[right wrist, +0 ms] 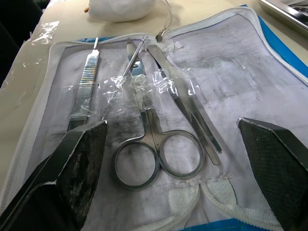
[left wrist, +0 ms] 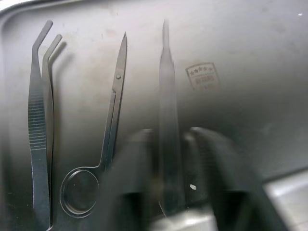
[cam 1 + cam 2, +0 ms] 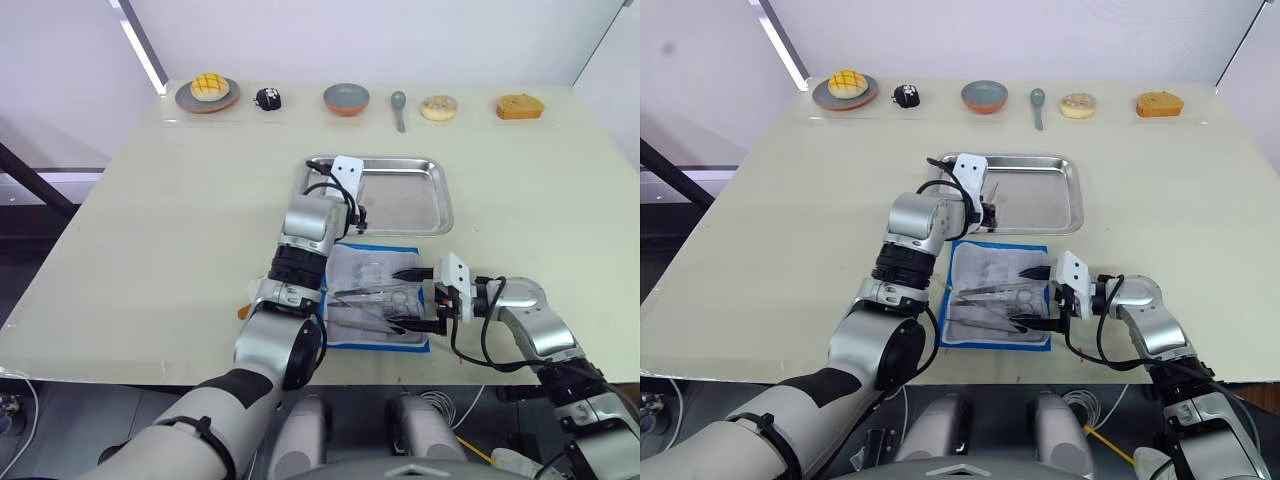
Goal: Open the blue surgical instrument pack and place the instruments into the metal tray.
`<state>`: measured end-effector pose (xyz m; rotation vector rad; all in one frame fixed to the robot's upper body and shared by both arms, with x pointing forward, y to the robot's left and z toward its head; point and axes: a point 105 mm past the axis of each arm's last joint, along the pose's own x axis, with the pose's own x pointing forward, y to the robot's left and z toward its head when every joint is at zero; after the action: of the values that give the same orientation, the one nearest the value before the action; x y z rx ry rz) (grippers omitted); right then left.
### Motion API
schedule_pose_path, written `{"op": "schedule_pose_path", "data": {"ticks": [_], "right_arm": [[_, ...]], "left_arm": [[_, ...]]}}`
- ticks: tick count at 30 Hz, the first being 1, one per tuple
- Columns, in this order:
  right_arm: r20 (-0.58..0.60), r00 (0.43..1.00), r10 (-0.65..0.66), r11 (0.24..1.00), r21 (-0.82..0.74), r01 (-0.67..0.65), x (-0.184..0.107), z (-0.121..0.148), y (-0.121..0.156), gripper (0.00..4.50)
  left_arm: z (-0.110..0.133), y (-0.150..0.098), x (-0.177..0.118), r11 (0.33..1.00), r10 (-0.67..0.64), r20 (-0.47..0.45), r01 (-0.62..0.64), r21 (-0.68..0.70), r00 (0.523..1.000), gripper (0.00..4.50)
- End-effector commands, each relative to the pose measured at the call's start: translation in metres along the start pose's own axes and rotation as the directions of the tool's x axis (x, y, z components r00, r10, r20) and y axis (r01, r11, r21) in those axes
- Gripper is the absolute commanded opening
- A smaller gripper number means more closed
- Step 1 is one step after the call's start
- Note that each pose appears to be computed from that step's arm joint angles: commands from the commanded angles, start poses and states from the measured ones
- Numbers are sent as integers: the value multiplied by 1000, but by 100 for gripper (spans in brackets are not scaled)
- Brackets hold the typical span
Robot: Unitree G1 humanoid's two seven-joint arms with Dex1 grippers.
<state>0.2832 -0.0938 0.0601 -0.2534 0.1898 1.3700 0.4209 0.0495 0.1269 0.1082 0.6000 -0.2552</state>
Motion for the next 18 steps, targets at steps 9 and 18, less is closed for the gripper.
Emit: {"op": "schedule_pose_path", "data": {"ticks": [9, 18], "right_arm": [[-73, 997, 31, 994, 102, -23, 1, -29, 12, 450], [-67, 997, 28, 995, 100, -21, 3, -29, 12, 450]], "left_arm": [[44, -13, -40, 980, -200, 238, 189, 69, 950, 437], [14, -14, -100, 755, -643, 303, 516, 405, 703, 437]]}}
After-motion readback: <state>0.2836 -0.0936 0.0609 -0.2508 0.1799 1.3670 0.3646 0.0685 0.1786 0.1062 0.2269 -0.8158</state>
